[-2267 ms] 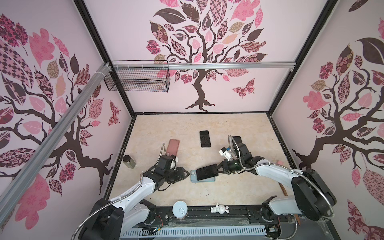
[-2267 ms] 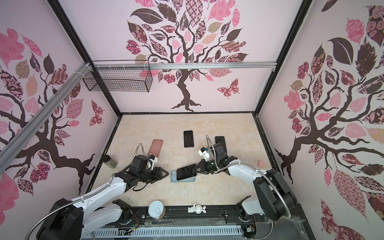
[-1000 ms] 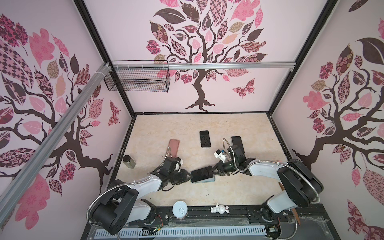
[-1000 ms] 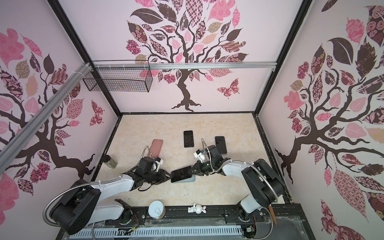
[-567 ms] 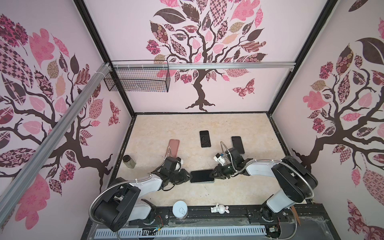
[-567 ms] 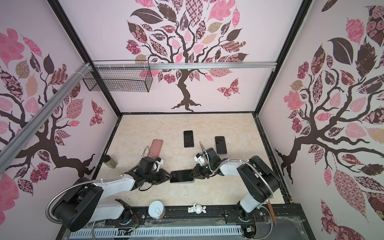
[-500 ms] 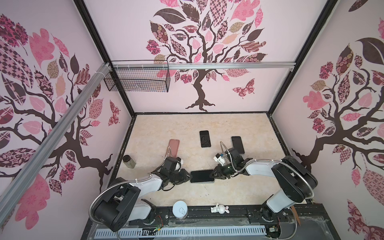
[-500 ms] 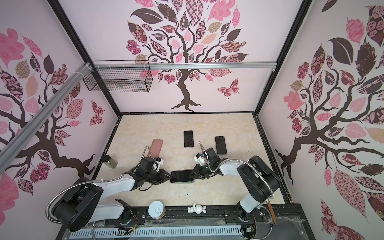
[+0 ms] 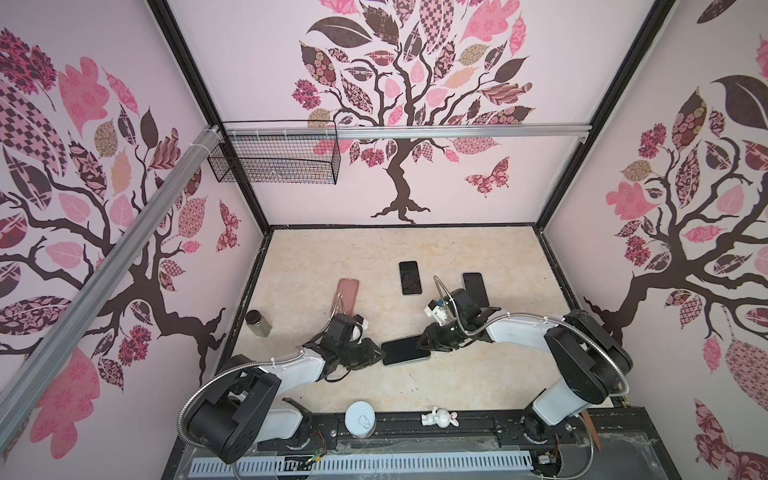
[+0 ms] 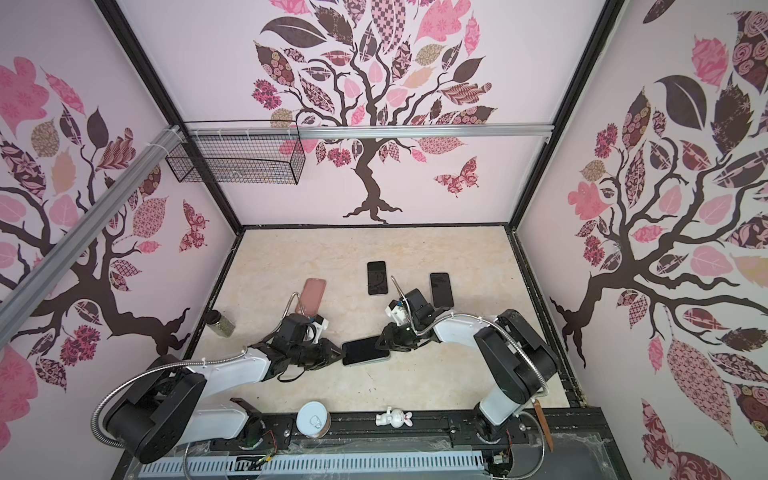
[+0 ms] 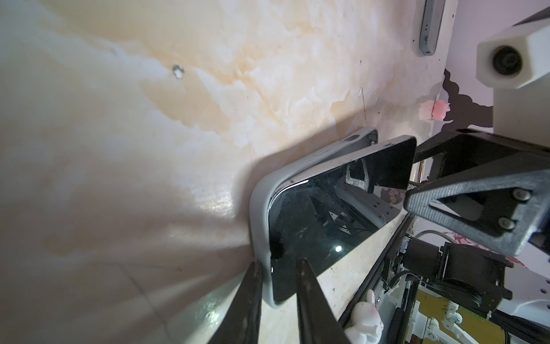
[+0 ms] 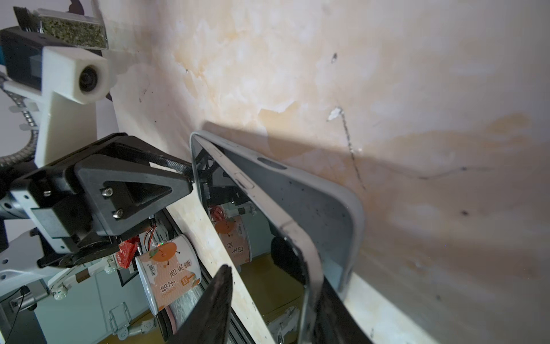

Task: Put the phone into the phone case

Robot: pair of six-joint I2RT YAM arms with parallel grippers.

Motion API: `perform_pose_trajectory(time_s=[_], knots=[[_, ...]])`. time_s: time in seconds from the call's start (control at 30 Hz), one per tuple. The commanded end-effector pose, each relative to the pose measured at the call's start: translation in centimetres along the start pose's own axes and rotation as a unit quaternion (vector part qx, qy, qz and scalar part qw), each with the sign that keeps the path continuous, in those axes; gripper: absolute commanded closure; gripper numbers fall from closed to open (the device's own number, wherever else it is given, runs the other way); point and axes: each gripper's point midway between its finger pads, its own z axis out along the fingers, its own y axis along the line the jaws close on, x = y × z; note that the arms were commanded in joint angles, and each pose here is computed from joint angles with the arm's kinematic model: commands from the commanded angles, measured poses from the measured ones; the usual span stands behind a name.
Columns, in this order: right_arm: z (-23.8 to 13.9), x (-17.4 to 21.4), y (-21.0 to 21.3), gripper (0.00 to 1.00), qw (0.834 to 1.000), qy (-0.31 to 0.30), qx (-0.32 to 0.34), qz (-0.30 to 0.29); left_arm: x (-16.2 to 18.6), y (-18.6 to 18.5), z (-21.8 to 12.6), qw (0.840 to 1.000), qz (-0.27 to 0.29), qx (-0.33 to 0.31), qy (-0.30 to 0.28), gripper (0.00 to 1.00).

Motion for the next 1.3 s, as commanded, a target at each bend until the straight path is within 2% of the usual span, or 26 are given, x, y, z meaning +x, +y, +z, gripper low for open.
perform_pose_trajectory(time_s=[0.0, 0.17, 0.43, 0.7, 0.97, 1.27], knots=[[-0.8, -0.7, 0.5, 0.52, 0.999, -0.007, 0.023, -0.024, -0.5, -1.4, 0.0, 1.000, 0.016, 0.022, -0.003, 0.76], [-1.4, -1.0, 0.6, 0.47, 0.999, -0.012, 0.039, -0.035, -0.5, -1.5, 0.1, 1.000, 0.018, 0.023, 0.000, 0.76], [-2.6, -1.6, 0.5, 0.48, 0.996, -0.021, 0.072, -0.051, -0.5, -1.7, 0.1, 1.000, 0.019, 0.025, 0.000, 0.75], [-2.6, -0.6, -1.4, 0.62, 0.992, -0.003, 0.113, -0.059, -0.4, -1.6, 0.3, 1.000, 0.016, 0.022, 0.002, 0.73], [-1.6, 1.0, -2.5, 0.65, 0.993, 0.019, 0.102, -0.050, -0.4, -1.2, 0.5, 1.000, 0.014, 0.014, 0.003, 0.75], [-0.8, 1.7, -2.2, 0.74, 0.996, 0.030, 0.074, -0.045, -0.4, -1.1, 0.7, 1.000, 0.013, 0.009, 0.004, 0.75]])
